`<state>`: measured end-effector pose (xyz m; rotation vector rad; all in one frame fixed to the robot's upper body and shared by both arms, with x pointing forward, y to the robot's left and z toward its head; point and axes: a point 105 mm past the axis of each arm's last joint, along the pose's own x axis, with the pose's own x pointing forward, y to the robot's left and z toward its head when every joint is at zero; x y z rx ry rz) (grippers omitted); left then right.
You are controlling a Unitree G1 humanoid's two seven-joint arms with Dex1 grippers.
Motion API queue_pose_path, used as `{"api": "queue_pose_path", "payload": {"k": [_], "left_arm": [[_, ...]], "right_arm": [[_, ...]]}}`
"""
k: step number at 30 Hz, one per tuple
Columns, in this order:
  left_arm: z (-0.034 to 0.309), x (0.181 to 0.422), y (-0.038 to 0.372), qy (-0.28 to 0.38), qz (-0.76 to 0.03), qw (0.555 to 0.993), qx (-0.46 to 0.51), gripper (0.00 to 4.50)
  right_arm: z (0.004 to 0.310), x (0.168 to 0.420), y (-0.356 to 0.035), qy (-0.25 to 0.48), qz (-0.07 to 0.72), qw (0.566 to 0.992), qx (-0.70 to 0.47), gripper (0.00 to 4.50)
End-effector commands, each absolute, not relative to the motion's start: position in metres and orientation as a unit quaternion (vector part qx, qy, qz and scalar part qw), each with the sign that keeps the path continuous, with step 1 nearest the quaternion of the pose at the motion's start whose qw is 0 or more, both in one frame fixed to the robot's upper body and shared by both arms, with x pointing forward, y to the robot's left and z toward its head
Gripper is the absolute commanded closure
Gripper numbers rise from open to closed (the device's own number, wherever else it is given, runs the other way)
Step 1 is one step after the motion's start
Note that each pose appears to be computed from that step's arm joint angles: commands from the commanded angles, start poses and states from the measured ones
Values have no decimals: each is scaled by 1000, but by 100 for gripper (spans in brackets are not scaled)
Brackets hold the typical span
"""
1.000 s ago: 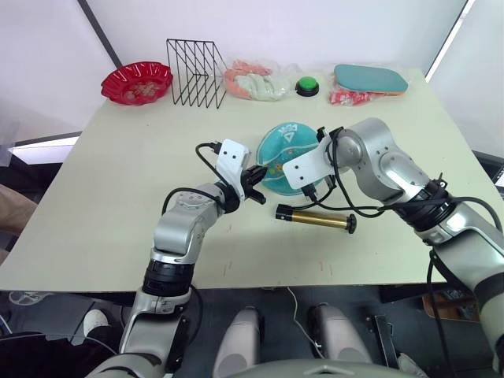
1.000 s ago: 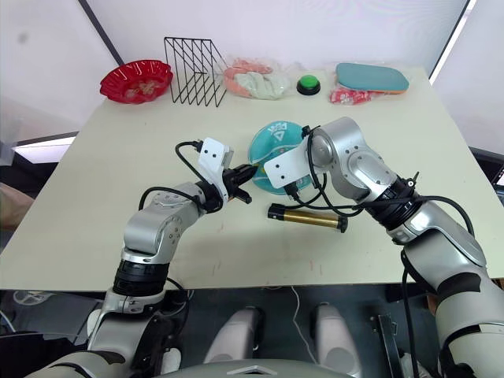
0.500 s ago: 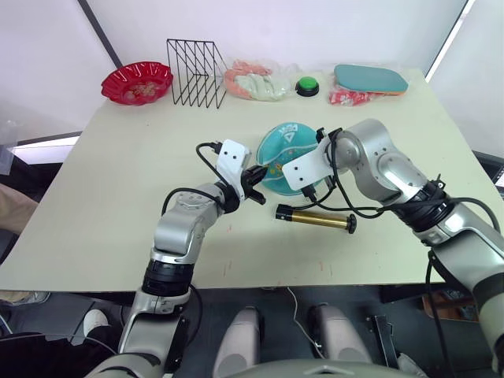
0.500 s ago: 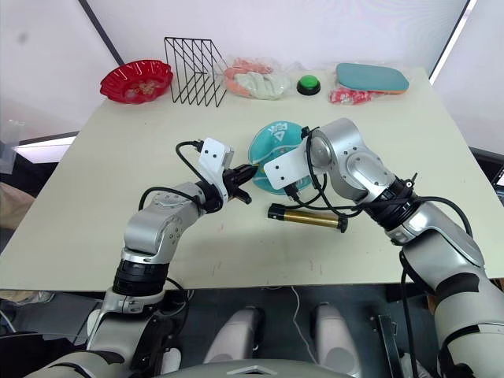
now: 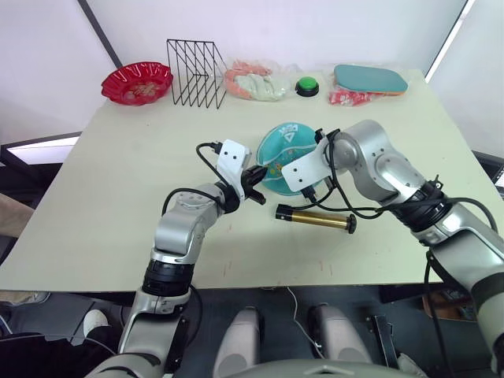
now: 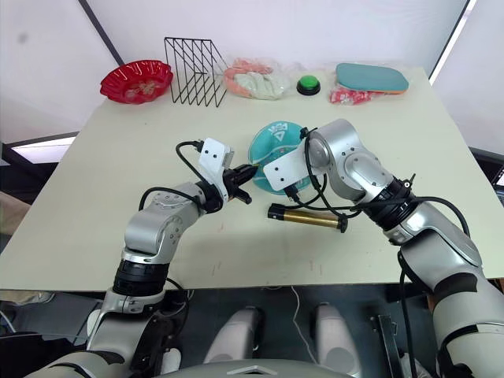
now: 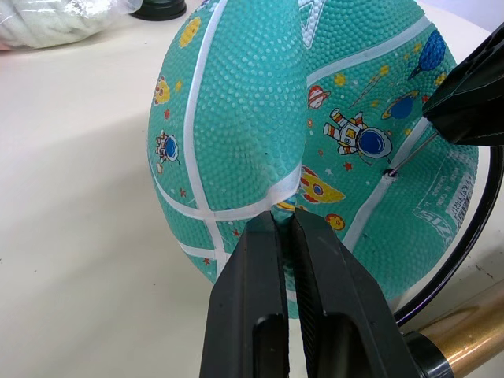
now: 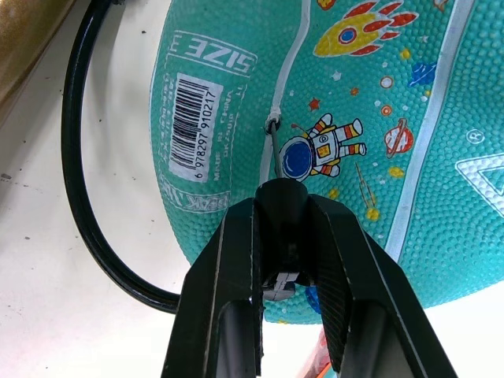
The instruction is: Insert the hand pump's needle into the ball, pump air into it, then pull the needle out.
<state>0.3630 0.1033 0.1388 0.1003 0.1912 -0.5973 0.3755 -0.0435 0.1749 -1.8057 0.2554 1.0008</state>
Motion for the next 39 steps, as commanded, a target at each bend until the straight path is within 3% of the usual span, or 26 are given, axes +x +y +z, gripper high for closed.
{"api": "queue_pose_path", "payload": {"k": [1, 16, 28, 39], "left_arm": [[137, 360, 98, 90, -311, 944, 63, 450], [129, 368, 102, 83, -328, 937, 88, 450], [124, 370, 105, 82, -341, 931, 100, 450], [124, 364, 101, 74, -371, 920, 101, 450]], "right_arm": [[170, 374, -38, 104, 426, 510, -740, 414], [155, 374, -20, 105, 465, 550, -686, 414], [152, 371, -5, 81, 460, 481, -742, 414], [148, 370, 16, 63, 458, 469, -753, 414]]}}
